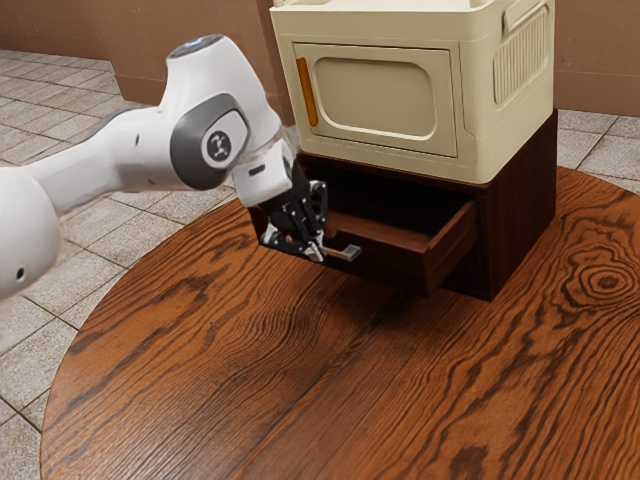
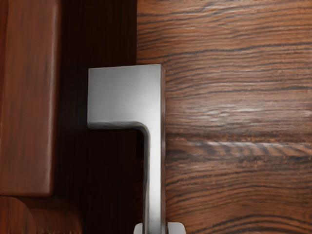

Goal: Pull the drawer handle with one arm to open the drawer

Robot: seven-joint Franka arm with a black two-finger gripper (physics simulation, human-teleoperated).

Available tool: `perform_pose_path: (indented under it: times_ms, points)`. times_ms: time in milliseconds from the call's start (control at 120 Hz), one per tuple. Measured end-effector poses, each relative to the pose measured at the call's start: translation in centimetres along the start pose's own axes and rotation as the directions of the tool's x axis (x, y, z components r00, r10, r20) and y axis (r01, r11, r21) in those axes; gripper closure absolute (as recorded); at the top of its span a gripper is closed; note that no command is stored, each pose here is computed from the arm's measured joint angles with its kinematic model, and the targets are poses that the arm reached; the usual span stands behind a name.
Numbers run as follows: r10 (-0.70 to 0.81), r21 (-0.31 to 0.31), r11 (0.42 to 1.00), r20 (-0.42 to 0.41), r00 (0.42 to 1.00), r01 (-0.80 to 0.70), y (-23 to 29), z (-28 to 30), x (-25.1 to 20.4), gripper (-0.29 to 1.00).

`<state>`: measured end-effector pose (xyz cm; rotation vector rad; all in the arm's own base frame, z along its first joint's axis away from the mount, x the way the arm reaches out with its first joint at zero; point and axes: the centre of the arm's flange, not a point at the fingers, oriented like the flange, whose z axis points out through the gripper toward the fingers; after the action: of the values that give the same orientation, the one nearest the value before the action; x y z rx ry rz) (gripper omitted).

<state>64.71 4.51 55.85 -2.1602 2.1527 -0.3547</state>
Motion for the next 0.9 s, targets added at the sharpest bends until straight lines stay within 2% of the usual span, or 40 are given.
perform_pose_path:
  times_ms: [392,508,742,900]
  points:
    - [-0.019,-0.006,1.000,-0.014,1.000,0.019,2.9,-1.1,-0.2,0.72]
    - [-0.020,-0.011,1.000,-0.018,1.000,0.020,3.7,-0.9,0.0,0.77]
    - [-0.025,-0.006,1.000,-0.021,0.999,0.024,4.5,-1.2,0.0,0.73]
    - [-0.021,0.029,0.999,-0.023,1.000,0.022,4.8,-3.4,0.2,0.61]
